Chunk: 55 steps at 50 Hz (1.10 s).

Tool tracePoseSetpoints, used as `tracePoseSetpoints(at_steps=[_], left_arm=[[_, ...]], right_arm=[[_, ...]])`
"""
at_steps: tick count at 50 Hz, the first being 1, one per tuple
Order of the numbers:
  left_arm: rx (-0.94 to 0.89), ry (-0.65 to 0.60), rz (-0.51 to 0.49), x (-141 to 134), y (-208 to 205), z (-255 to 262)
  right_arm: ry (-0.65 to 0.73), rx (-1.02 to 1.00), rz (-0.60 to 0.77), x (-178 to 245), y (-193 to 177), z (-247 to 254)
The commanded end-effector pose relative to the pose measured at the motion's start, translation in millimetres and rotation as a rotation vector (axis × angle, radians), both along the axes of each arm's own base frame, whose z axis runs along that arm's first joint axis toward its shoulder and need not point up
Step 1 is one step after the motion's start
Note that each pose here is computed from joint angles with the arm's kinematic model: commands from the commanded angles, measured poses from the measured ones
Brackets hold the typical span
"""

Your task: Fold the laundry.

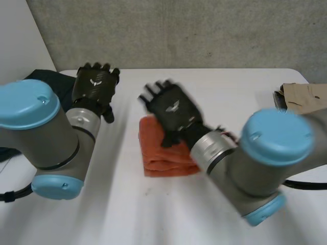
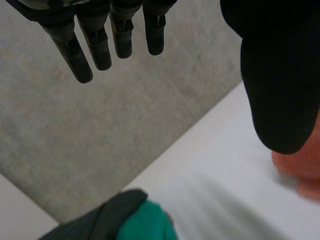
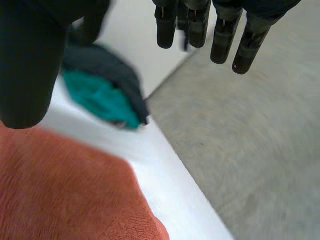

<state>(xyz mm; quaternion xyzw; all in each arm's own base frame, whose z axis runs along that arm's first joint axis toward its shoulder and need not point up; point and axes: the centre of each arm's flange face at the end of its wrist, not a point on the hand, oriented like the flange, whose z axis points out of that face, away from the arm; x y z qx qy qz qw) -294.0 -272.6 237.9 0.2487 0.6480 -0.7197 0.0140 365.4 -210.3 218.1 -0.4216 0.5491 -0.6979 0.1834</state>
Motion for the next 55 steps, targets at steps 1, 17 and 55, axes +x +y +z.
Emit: tracePoseSetpoints(at_steps=[1,17,55], left_arm=[[0.003,0.149,-0.110,-33.8,19.8,14.9],[0.285,-0.031,-0.157,-72.6,26.8,-73.4],[0.051,-0.063,-0.465,-49.3,37.2,22.1]], right_arm=[[-0.117,0.292,-0.198,-56.3,-44.2,19.1],[0.049,0.556,-0.216,-42.6,-81.1,-29.9],[0.163,0.215,-0.126,-33.3,-11.0,-46.2]])
